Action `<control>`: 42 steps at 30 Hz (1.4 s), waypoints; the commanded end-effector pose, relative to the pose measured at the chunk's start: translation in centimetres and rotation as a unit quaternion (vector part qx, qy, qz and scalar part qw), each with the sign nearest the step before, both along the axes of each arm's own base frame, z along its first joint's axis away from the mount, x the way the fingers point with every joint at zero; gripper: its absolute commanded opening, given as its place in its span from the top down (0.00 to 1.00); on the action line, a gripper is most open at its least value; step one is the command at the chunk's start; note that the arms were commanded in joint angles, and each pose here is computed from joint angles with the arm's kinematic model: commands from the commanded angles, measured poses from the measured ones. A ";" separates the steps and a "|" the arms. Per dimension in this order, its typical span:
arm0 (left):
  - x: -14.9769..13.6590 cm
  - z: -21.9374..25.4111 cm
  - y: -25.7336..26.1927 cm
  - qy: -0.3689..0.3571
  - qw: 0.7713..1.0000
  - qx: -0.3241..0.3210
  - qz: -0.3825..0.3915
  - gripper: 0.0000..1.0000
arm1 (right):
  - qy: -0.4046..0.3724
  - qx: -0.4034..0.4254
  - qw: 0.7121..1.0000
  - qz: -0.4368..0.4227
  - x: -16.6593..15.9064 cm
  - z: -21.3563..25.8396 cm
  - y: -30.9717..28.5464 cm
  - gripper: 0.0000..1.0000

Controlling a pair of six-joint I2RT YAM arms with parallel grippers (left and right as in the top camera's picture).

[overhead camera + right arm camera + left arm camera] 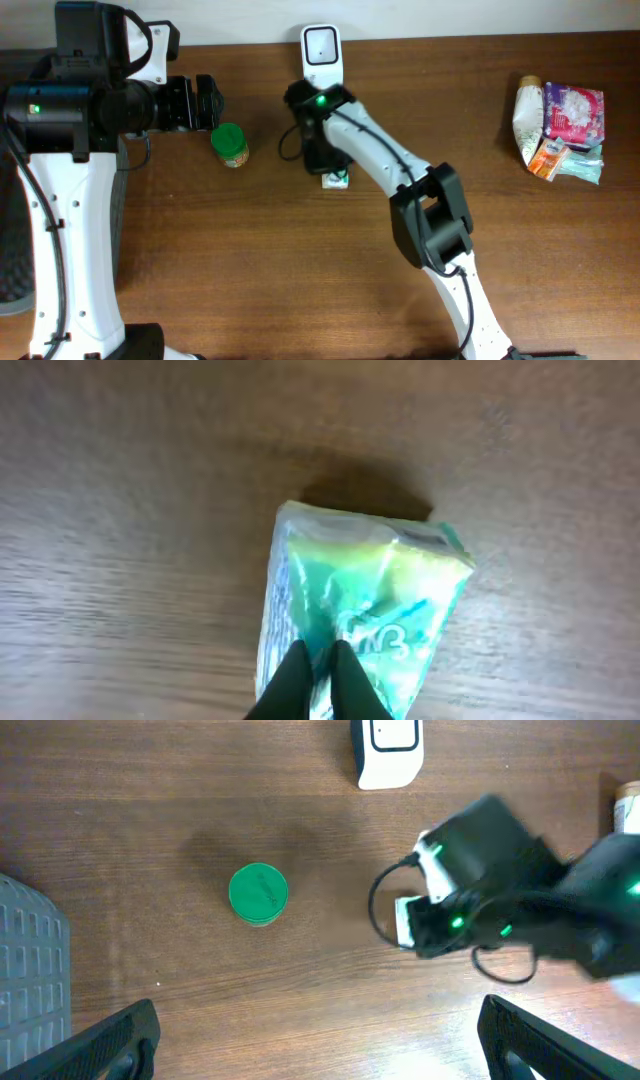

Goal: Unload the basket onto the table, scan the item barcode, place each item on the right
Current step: 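Grasp the white tissue pack and drag it toward the scanner, then lift the white tissue pack and hold it before the scanner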

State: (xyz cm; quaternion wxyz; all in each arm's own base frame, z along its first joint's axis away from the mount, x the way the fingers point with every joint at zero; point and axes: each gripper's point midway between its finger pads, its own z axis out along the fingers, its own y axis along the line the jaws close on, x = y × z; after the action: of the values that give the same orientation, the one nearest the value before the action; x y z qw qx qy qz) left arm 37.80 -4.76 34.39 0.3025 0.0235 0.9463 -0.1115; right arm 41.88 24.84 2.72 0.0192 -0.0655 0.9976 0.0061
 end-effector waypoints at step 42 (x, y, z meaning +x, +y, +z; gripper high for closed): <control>0.1 0.1 0.1 -0.002 1.000 -0.003 0.003 0.01 | 0.067 0.378 0.922 0.058 0.7 8.2 4.4 0.96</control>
State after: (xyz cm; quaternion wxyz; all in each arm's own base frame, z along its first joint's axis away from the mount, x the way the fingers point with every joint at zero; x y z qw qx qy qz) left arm 37.81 -4.75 34.40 0.3029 0.0235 0.9462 -0.1114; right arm 43.70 26.74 6.64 -0.0019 -0.0660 0.9706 0.2314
